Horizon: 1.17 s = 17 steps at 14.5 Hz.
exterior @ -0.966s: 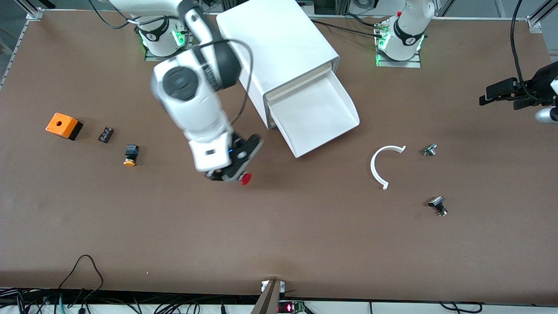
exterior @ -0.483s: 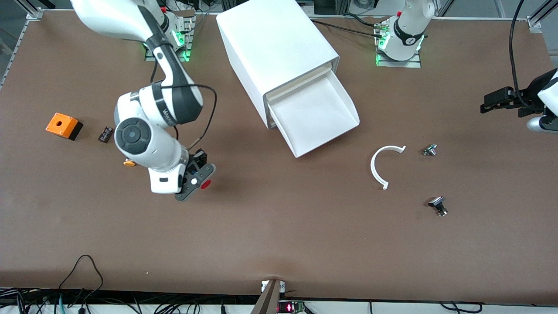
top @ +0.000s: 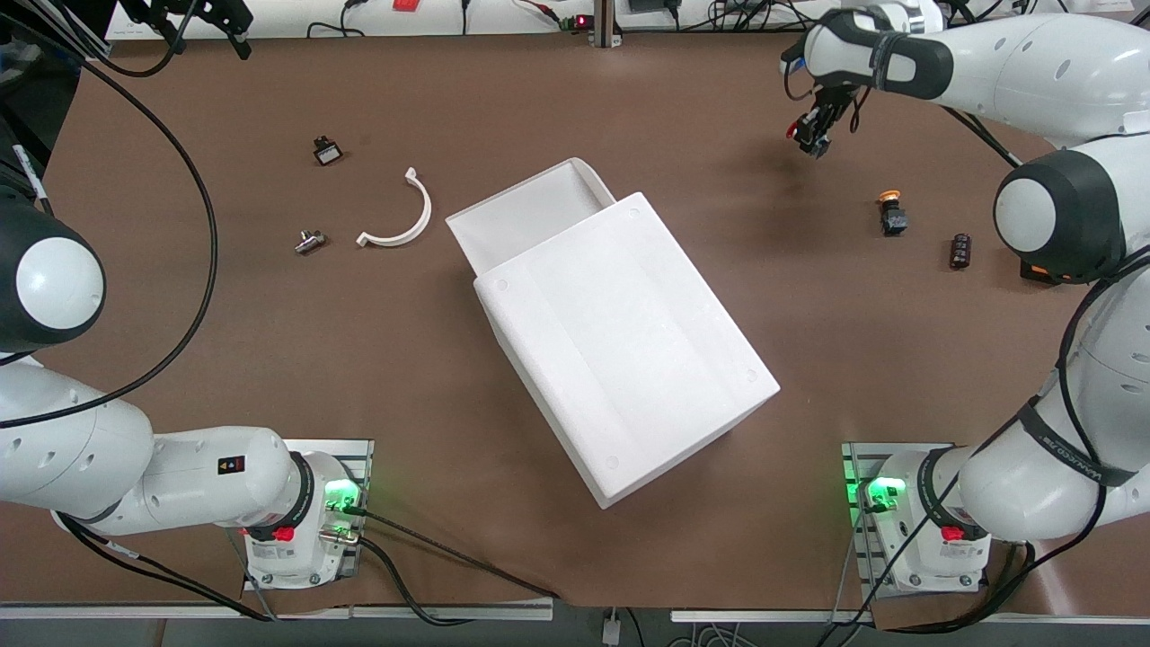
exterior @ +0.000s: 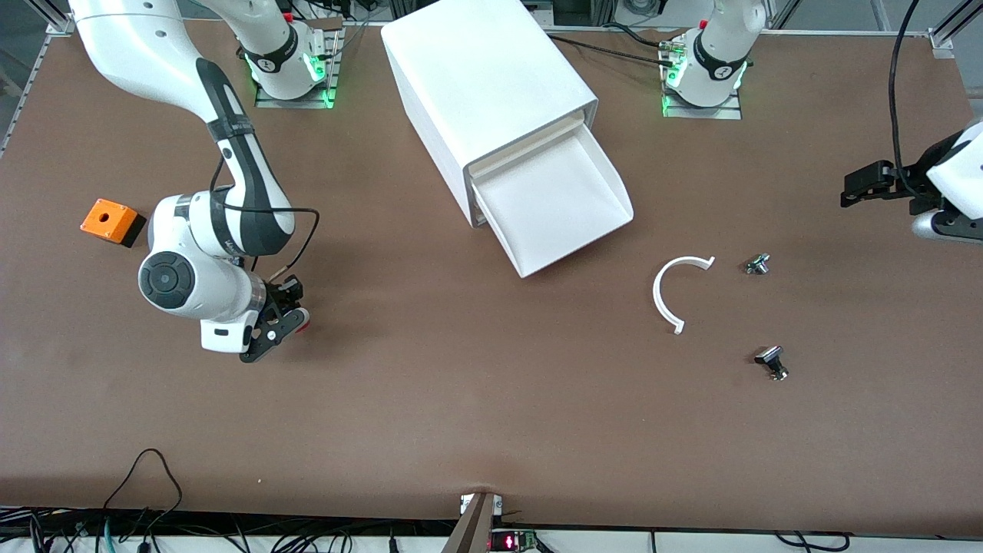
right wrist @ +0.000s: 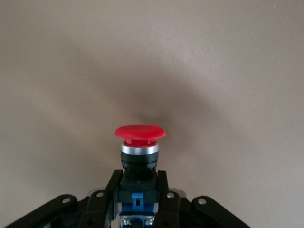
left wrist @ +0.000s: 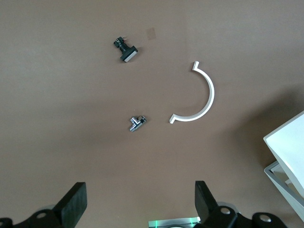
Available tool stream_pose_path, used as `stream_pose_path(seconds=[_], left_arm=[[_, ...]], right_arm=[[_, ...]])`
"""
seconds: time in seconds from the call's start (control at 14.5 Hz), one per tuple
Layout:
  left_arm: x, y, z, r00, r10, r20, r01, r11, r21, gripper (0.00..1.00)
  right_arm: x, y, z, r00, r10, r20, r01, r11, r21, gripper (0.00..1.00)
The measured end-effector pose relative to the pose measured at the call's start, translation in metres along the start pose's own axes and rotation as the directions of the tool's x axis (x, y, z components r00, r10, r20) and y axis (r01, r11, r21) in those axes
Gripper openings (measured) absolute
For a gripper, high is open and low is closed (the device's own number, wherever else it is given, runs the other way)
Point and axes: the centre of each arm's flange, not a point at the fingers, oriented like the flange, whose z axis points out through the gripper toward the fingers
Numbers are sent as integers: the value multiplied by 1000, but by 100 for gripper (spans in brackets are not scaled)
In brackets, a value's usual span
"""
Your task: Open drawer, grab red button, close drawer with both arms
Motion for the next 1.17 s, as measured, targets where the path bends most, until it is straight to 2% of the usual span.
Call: stream_pose_path(seconds=[0.14, 0.41, 0.76, 0.9, 0.97, 1.1, 1.17], left_arm=[[2, 4, 2, 1000, 7, 3, -7, 1000, 3, 100], [19, 1, 30, 999, 10, 50, -10, 1000, -9, 100], [38, 34, 58, 994, 60, 92, -59, 998, -13, 97], [50, 55, 76, 996, -6, 91, 7, 1000, -13, 84], [57, 67, 88, 994, -65, 93, 68, 997, -25, 84], [71, 92, 116, 978, -182, 100, 190, 979, -77, 92], [78, 104, 134, 968, -233, 98, 243, 964, -105, 93]], right_arm=[[-12, -10, 27, 1000, -4, -26, 4, 1000, -15, 33], [-50, -31, 70, 999, -2, -40, 1, 1000, -26, 33], [-76, -44, 78, 999, 4, -52, -6, 999, -33, 37], [-76, -43, 75, 998, 6, -58, -8, 999, -36, 52], [-75, -43, 70, 998, 6, -65, -8, 999, -39, 61], [-70, -41, 53, 997, 10, -80, -14, 999, -44, 78], [-65, -39, 39, 997, 29, -75, -32, 999, -36, 90]])
